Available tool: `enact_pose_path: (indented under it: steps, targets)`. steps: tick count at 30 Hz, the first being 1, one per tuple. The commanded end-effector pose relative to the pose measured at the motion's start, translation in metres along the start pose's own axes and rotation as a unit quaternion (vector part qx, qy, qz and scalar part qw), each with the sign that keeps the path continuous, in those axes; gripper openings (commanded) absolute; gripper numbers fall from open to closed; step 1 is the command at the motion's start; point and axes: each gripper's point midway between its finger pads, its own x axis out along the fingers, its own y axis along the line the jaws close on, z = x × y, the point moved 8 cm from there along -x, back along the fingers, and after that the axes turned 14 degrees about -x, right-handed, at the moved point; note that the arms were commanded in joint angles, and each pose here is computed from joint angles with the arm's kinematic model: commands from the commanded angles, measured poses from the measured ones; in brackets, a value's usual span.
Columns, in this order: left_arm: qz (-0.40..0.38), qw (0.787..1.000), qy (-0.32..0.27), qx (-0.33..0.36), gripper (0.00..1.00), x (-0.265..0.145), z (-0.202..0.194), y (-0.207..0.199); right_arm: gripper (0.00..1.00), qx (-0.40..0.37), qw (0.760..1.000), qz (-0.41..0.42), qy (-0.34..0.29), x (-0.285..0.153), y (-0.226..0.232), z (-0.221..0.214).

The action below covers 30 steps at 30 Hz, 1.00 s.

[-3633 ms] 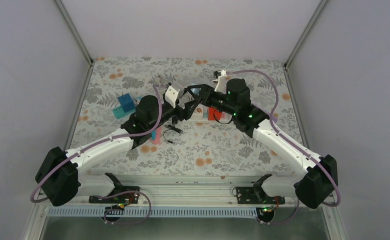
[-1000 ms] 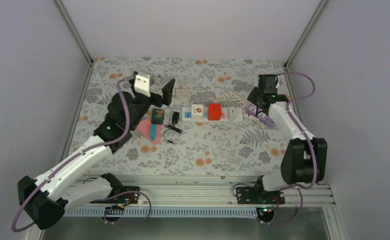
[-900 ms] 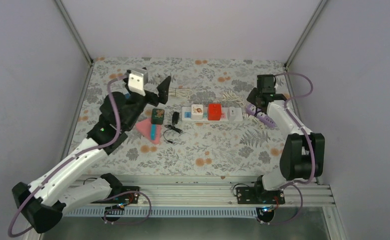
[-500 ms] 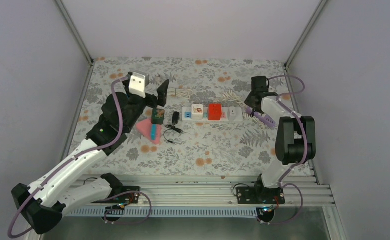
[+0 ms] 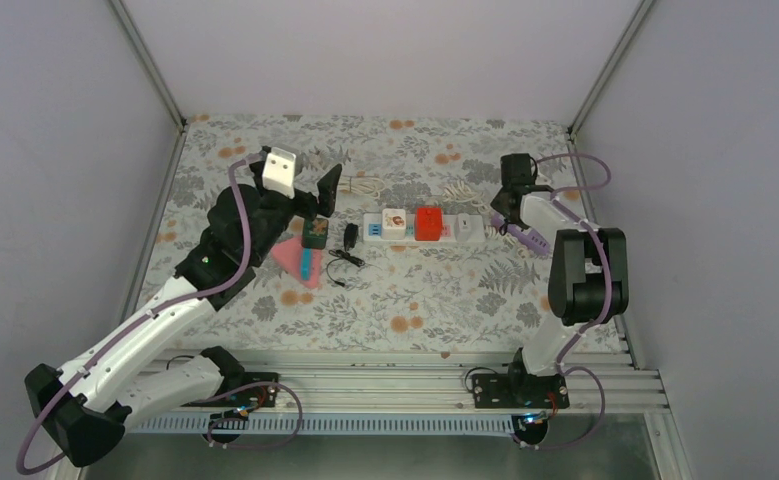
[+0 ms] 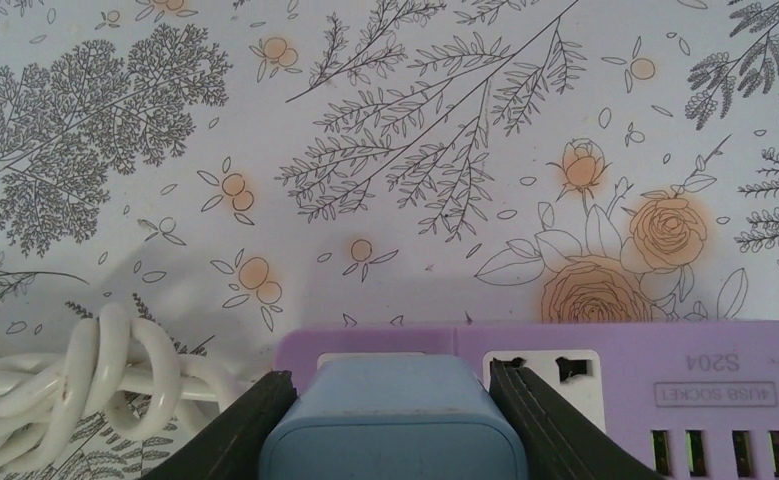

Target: Insert the plug

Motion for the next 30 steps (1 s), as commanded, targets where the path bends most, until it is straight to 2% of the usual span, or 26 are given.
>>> enact_pose_path:
  steps: [1,7,23,30]
  targets:
    - [-0.006,1.0,-0.002,-0.002,1.0,0.001,0.001,-0.001,0.39,0.022,0.999,-0.014,-0.023,0.005,-0.002,0.009]
    - [-0.005,1.0,-0.001,-0.004,1.0,0.0,0.001,-0.001,0.4,0.029,1.0,0.004,-0.01,0.017,0.004,0.0]
    - [0.004,1.0,0.001,-0.003,1.0,0.002,0.001,0.0,0.41,-0.007,0.998,-0.053,0.04,0.036,0.007,-0.037]
    - [0.011,1.0,0.006,-0.003,1.0,0.004,0.0,0.001,0.4,-0.011,0.997,-0.043,0.07,0.049,0.008,-0.049]
